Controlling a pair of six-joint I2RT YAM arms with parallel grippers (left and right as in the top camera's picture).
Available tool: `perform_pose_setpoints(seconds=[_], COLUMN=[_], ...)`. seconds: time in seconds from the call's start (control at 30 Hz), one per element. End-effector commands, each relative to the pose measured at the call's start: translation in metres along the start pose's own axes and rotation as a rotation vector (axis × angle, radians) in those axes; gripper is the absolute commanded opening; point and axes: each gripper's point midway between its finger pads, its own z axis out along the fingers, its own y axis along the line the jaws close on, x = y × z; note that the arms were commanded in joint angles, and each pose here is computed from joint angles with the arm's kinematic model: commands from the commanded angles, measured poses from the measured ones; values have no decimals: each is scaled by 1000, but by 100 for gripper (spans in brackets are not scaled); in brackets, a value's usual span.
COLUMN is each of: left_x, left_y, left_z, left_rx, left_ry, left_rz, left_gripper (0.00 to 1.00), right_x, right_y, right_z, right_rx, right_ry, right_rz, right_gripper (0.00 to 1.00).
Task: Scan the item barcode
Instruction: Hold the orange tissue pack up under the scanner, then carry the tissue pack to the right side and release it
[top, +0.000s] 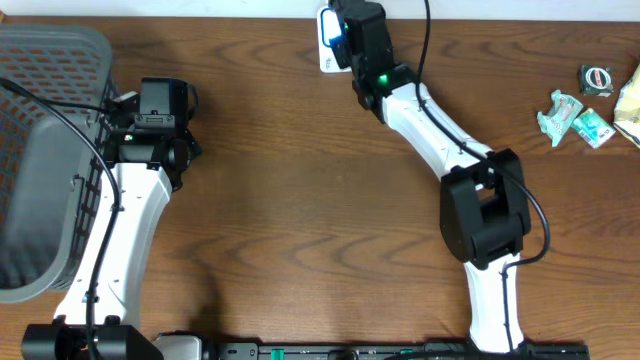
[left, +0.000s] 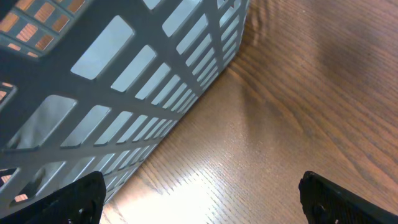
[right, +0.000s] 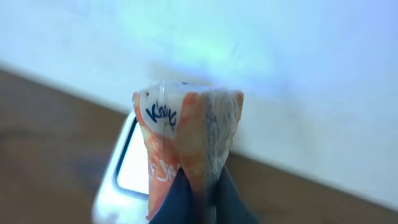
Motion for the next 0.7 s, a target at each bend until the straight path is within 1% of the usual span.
perform_pose_setpoints(seconds=[0.0,0.17,0.3,0.37,0.57,0.67], left_x=[-1,-1,-1,-1,-1,-1], left_y=[5,5,5,5,5,5], left_z=[2,2,2,2,2,2], left_rx=[-26,-27,-26,-27,-27,-27], left_ry=[-5,-5,-5,-5,-5,-5], left_rz=[14,14,14,14,14,14], left_gripper=[98,98,98,98,98,98], right_x=[35,41,38,37,22,3], right_y=[-7,1,15,14,-15,-54], right_z=[27,44,46,46,37,19], right_rx=[98,110,22,28,119,157], right_ry=[28,-44,-68,-73,-60,-44], right_rz=[-73,-61,-62,-60,-43,37], right_gripper=[1,1,1,1,1,1])
